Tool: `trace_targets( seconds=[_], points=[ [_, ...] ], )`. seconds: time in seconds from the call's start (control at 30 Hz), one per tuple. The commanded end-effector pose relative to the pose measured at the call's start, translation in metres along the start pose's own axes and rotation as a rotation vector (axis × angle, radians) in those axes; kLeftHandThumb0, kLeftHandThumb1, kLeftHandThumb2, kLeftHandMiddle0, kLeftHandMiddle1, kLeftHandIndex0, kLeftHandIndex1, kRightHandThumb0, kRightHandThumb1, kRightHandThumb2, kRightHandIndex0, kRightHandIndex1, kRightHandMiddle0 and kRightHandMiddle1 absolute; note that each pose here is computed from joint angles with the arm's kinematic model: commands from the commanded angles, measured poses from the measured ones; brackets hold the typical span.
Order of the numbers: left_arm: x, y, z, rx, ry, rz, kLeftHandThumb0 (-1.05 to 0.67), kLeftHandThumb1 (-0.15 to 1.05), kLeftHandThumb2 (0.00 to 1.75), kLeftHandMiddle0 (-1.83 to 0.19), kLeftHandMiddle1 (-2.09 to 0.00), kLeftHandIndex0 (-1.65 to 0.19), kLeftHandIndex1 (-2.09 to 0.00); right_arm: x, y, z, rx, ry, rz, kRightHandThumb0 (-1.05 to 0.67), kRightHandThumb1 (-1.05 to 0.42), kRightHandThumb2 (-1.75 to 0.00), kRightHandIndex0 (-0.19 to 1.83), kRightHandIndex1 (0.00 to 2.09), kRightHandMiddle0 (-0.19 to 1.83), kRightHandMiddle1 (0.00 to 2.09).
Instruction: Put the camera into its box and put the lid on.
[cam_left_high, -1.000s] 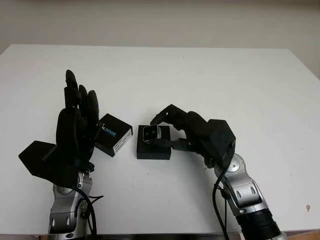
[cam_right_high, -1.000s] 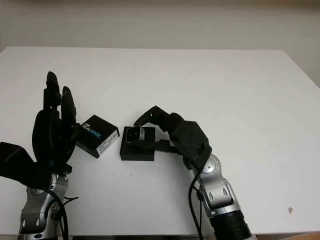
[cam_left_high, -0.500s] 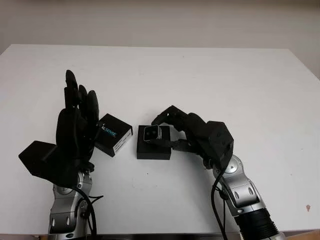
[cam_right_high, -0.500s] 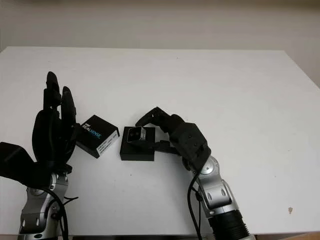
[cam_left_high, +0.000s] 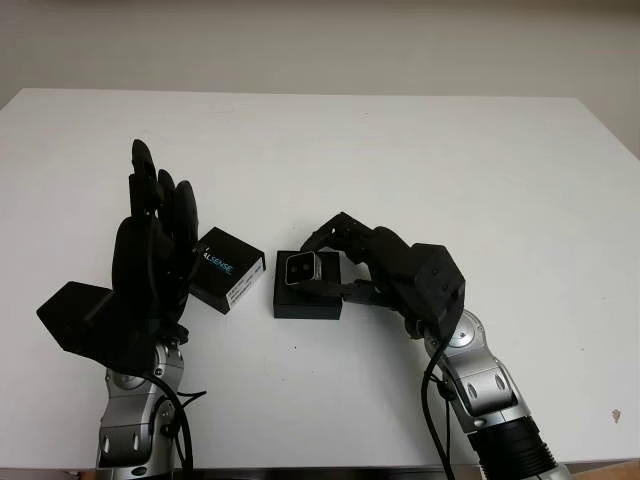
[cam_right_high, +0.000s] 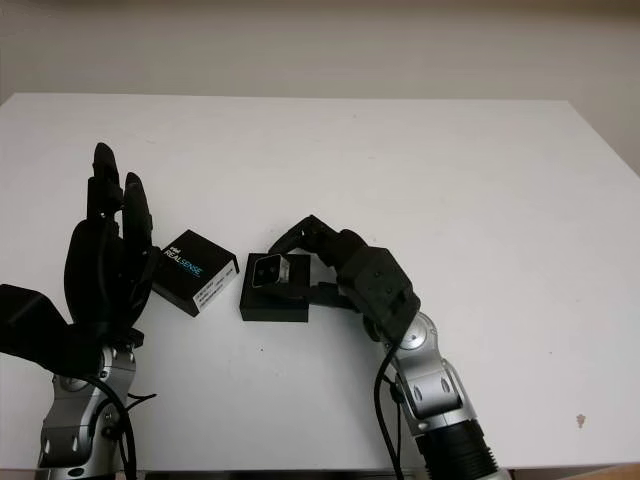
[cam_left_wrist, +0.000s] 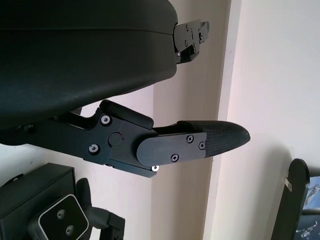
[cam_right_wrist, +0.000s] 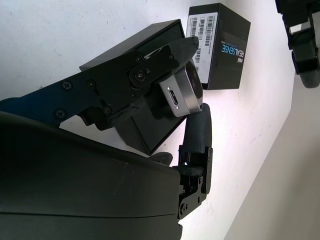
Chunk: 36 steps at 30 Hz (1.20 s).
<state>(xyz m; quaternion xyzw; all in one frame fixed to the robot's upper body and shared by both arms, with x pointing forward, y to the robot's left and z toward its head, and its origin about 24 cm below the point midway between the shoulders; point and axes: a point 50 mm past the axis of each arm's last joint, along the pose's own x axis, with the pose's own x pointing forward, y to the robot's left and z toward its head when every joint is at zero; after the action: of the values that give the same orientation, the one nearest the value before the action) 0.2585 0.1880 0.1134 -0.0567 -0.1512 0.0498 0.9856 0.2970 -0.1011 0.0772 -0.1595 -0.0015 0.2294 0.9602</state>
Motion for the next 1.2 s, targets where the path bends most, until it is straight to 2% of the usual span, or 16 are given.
trace_targets(
  seconds=[0.0,0.8,0.87,0.97,1.03,1.17],
  points=[
    [-0.001,0.001,0.001,0.006,-0.004,0.001,-0.70,1.05,0.49,0.19,0.00,0.19,0.00,0.001,0.002,0.002,-0.011,-0.014,0.007,-0.43,-0.96,-0.06,0.12,0.48,0.29,1.71],
    [-0.002,0.001,0.001,0.012,-0.001,0.001,-0.69,1.05,0.51,0.19,0.00,0.19,0.00,-0.002,0.000,-0.004,-0.050,0.007,0.002,-0.44,-0.96,-0.06,0.10,0.48,0.28,1.68],
    [-0.002,0.001,0.001,0.015,0.001,0.001,-0.70,1.05,0.51,0.19,0.00,0.19,0.00,-0.003,-0.001,-0.003,-0.111,-0.003,0.017,-0.46,-0.97,-0.06,0.08,0.46,0.22,1.58],
    [-0.002,0.001,0.001,0.017,-0.001,-0.003,-0.70,1.05,0.50,0.19,0.00,0.19,0.00,-0.006,-0.002,0.000,-0.230,-0.034,0.029,-0.49,-0.96,-0.05,0.07,0.32,0.12,1.20],
    [-0.002,0.001,0.001,0.021,-0.003,-0.004,-0.69,1.05,0.51,0.19,0.00,0.19,0.00,-0.008,-0.003,0.002,-0.283,-0.055,0.025,-0.49,-0.94,-0.05,0.06,0.19,0.12,0.87],
    [-0.002,0.001,0.001,0.012,-0.002,-0.006,-0.70,1.05,0.51,0.19,0.00,0.19,0.00,-0.015,-0.005,0.010,-0.448,-0.135,-0.008,-0.49,-0.94,-0.05,-0.02,0.07,0.11,0.54]
  ],
)
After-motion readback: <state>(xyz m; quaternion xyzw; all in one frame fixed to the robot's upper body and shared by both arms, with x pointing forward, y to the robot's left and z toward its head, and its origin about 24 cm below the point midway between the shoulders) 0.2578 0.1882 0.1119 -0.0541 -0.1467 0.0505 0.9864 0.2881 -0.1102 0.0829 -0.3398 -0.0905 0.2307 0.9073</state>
